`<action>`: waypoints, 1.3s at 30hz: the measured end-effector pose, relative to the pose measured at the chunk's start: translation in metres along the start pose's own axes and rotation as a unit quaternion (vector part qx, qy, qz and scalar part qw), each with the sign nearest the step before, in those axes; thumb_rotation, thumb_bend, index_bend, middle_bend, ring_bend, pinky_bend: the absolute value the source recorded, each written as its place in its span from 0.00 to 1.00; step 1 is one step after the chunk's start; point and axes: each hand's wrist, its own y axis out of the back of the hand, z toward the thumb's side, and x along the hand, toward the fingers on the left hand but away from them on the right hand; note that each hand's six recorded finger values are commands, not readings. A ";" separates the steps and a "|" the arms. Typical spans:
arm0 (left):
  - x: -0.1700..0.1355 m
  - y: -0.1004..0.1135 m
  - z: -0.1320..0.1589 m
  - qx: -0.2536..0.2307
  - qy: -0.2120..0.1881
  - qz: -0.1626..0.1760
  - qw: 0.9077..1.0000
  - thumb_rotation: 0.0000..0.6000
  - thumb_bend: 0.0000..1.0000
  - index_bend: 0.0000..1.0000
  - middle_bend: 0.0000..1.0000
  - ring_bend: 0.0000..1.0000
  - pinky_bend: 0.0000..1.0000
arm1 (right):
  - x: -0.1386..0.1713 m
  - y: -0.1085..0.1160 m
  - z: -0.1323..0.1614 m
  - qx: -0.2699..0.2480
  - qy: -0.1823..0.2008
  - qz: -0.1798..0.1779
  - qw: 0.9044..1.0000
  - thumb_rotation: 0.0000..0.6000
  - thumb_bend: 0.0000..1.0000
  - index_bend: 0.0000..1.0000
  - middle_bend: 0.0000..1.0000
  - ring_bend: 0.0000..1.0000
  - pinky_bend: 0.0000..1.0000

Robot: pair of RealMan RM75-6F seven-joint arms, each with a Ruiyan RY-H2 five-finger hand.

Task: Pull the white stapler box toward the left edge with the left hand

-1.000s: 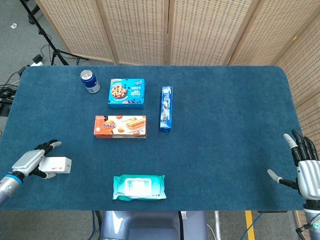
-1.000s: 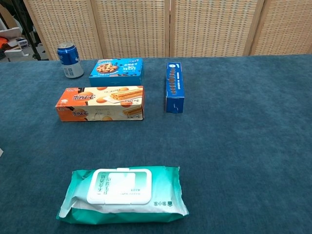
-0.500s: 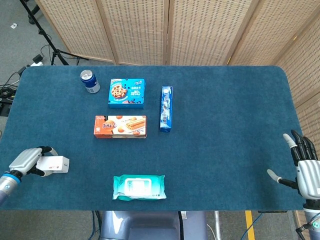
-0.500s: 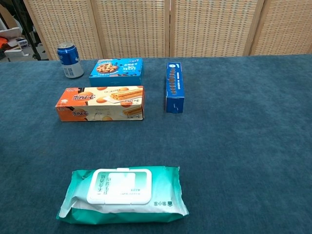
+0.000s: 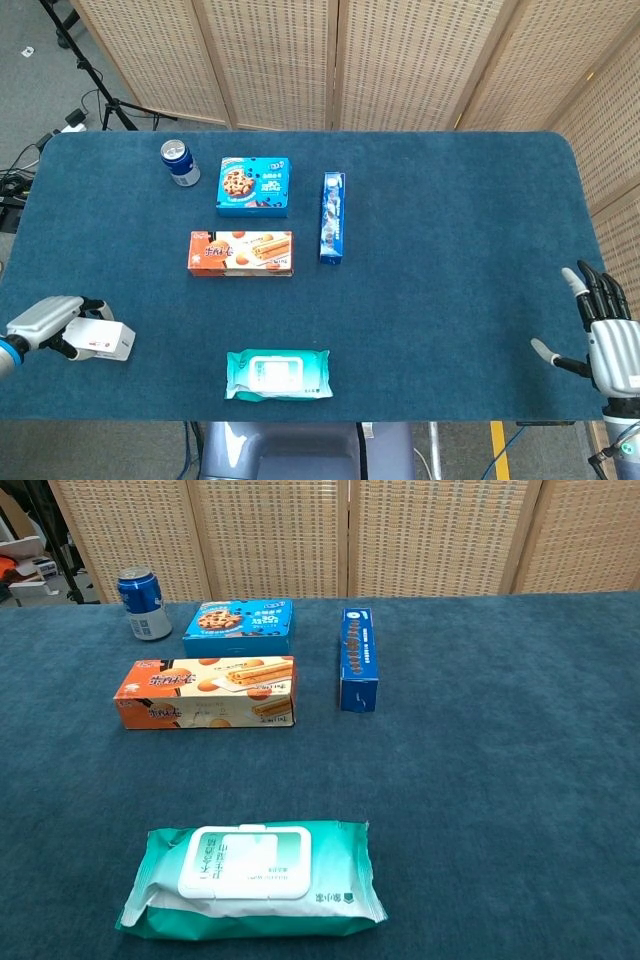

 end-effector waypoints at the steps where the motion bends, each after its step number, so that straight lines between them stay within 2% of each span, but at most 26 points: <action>1: 0.001 0.001 0.003 0.004 0.003 -0.014 1.000 1.00 0.42 0.64 0.44 0.31 0.34 | 0.000 -0.001 0.000 0.001 0.000 0.000 1.000 1.00 0.00 0.04 0.00 0.00 0.02; 5: 0.009 0.007 0.016 0.014 0.027 -0.073 0.997 1.00 0.42 0.64 0.44 0.31 0.34 | -0.001 -0.001 -0.001 0.001 -0.003 0.000 1.000 1.00 0.00 0.04 0.00 0.00 0.02; 8: 0.013 0.010 0.023 0.014 0.046 -0.105 0.993 1.00 0.42 0.64 0.44 0.31 0.34 | -0.001 -0.001 -0.001 0.001 -0.004 0.000 1.000 1.00 0.00 0.04 0.00 0.00 0.02; 11: 0.016 0.006 0.024 0.009 0.062 -0.127 0.990 1.00 0.42 0.64 0.44 0.31 0.34 | -0.001 0.000 -0.001 0.000 -0.004 -0.001 1.000 1.00 0.00 0.04 0.00 0.00 0.02; 13: 0.020 0.002 0.024 0.008 0.067 -0.135 0.989 1.00 0.40 0.62 0.40 0.29 0.34 | -0.001 0.000 -0.001 0.000 -0.004 -0.001 1.000 1.00 0.00 0.04 0.00 0.00 0.02; 15: 0.024 0.000 0.023 0.004 0.073 -0.139 0.988 1.00 0.39 0.48 0.24 0.16 0.27 | -0.001 0.000 -0.002 -0.001 -0.004 -0.001 1.000 1.00 0.00 0.04 0.00 0.00 0.02; 17: 0.027 0.000 0.021 0.002 0.077 -0.138 0.987 1.00 0.36 0.17 0.02 0.01 0.08 | -0.001 0.001 -0.002 -0.002 -0.005 -0.002 1.000 1.00 0.00 0.04 0.00 0.00 0.02; 18: 0.028 0.001 0.020 0.001 0.078 -0.136 0.988 1.00 0.35 0.06 0.00 0.00 0.02 | -0.001 0.001 -0.002 -0.002 -0.005 -0.002 1.000 1.00 0.00 0.04 0.00 0.00 0.02; 20: 0.031 0.004 0.019 -0.006 0.074 -0.123 0.990 1.00 0.33 0.00 0.00 0.00 0.00 | 0.000 0.002 -0.002 -0.004 -0.004 -0.004 1.000 1.00 0.00 0.04 0.00 0.00 0.02; 27: 0.033 0.018 0.019 -0.015 0.042 -0.052 0.998 1.00 0.32 0.00 0.00 0.00 0.00 | 0.000 0.003 -0.002 -0.007 -0.004 -0.005 1.000 1.00 0.00 0.04 0.00 0.00 0.02; 34: 0.024 0.030 0.016 -0.029 0.023 0.016 0.999 1.00 0.30 0.00 0.00 0.00 0.00 | 0.001 0.005 -0.002 -0.008 -0.004 -0.007 1.000 1.00 0.00 0.04 0.00 0.00 0.02; 37: 0.015 0.036 0.017 -0.034 0.006 0.054 0.998 1.00 0.19 0.00 0.00 0.00 0.00 | 0.001 0.006 -0.002 -0.009 -0.003 -0.009 1.000 1.00 0.00 0.04 0.00 0.00 0.02; 39: 0.007 0.039 0.015 -0.036 -0.005 0.092 0.995 1.00 0.08 0.00 0.00 0.00 0.00 | 0.001 0.006 -0.002 -0.009 -0.003 -0.009 1.000 1.00 0.00 0.04 0.00 0.00 0.02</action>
